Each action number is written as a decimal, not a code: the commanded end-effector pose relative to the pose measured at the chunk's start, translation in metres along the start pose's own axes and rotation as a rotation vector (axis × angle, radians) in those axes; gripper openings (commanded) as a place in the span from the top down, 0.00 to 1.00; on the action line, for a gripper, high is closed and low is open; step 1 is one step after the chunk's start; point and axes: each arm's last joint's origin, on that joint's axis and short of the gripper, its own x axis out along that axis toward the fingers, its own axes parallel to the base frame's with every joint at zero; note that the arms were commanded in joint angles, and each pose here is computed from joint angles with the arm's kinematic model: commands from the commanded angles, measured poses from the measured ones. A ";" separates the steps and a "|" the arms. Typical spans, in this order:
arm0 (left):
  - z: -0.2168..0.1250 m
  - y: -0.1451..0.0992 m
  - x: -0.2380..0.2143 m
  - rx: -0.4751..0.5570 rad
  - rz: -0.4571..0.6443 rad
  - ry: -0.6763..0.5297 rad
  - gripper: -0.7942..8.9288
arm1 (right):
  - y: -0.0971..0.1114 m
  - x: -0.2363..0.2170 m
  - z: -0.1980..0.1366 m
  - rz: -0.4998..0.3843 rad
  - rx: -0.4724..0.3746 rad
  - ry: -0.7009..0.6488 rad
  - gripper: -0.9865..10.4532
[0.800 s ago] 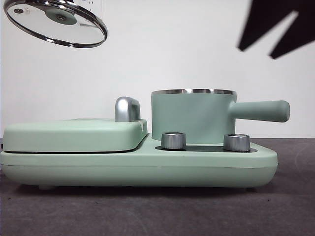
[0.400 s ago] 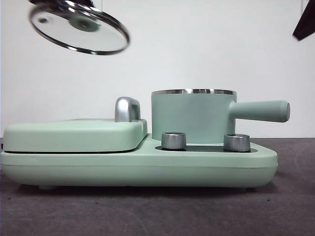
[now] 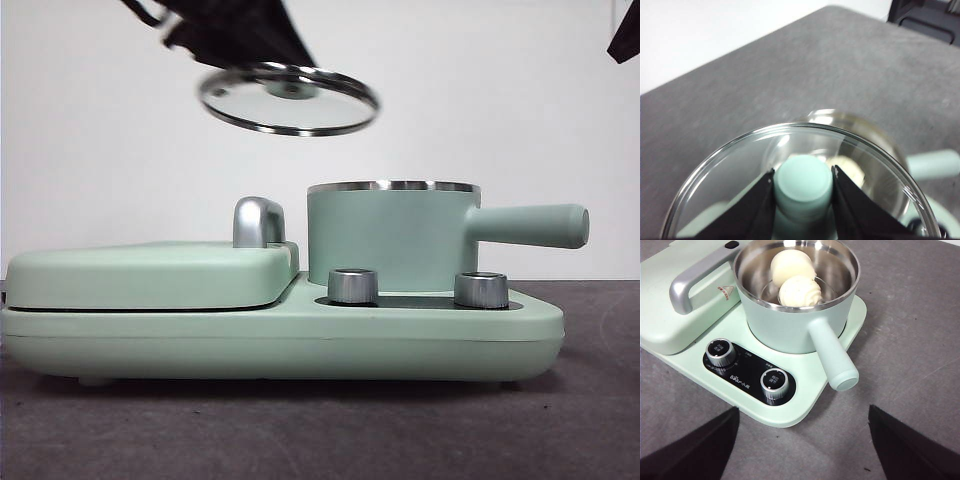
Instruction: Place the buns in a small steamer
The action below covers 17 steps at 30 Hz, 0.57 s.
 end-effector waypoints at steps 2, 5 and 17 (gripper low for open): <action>0.009 -0.008 0.018 0.007 -0.027 -0.112 0.91 | 0.001 0.000 0.001 0.001 0.007 -0.005 0.56; 0.007 -0.012 0.033 0.023 -0.038 -0.149 0.91 | 0.001 0.000 0.001 0.001 0.007 -0.004 0.56; -0.007 -0.024 0.069 0.037 -0.049 -0.181 0.91 | 0.001 0.000 0.001 0.001 0.007 -0.004 0.56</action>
